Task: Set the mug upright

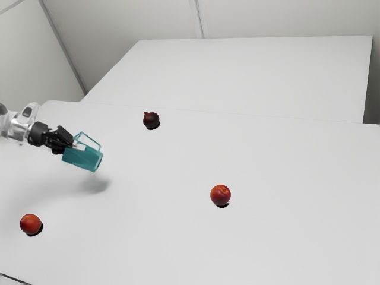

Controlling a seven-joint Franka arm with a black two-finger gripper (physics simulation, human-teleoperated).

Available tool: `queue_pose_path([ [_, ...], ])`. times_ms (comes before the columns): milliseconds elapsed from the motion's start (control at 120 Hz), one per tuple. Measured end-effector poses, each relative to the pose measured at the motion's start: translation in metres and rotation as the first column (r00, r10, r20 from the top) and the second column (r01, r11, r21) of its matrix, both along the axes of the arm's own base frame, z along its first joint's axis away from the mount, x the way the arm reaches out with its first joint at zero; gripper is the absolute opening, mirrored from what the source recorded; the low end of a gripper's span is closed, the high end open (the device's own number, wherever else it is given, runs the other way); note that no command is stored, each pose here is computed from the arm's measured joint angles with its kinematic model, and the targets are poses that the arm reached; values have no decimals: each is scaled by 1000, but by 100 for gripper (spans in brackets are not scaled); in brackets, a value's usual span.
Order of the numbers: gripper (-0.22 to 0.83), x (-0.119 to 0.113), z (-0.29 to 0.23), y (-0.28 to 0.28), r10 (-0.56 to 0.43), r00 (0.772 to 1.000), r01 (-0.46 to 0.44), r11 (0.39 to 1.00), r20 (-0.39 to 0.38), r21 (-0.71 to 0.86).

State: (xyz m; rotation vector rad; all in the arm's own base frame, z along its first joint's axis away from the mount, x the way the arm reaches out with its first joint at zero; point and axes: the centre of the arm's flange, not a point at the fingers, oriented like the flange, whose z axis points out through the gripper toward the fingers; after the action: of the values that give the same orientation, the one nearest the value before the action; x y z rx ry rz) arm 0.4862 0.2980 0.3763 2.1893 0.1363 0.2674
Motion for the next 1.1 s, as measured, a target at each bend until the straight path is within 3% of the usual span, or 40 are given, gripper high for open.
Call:
queue_pose_path([
  [125,-15,43,44,-50,-199,980,200,954,-28,225],
  [250,-16,80,60,-100,-346,932,356,817,-109,454],
  [383,-16,112,53,-144,-422,887,440,644,-189,626],
  [517,-16,136,35,-182,-439,866,460,513,-239,725],
  [725,-15,159,5,-227,-405,878,429,436,-254,791],
  [1100,-15,174,-9,-247,-265,947,291,472,-181,832],
])
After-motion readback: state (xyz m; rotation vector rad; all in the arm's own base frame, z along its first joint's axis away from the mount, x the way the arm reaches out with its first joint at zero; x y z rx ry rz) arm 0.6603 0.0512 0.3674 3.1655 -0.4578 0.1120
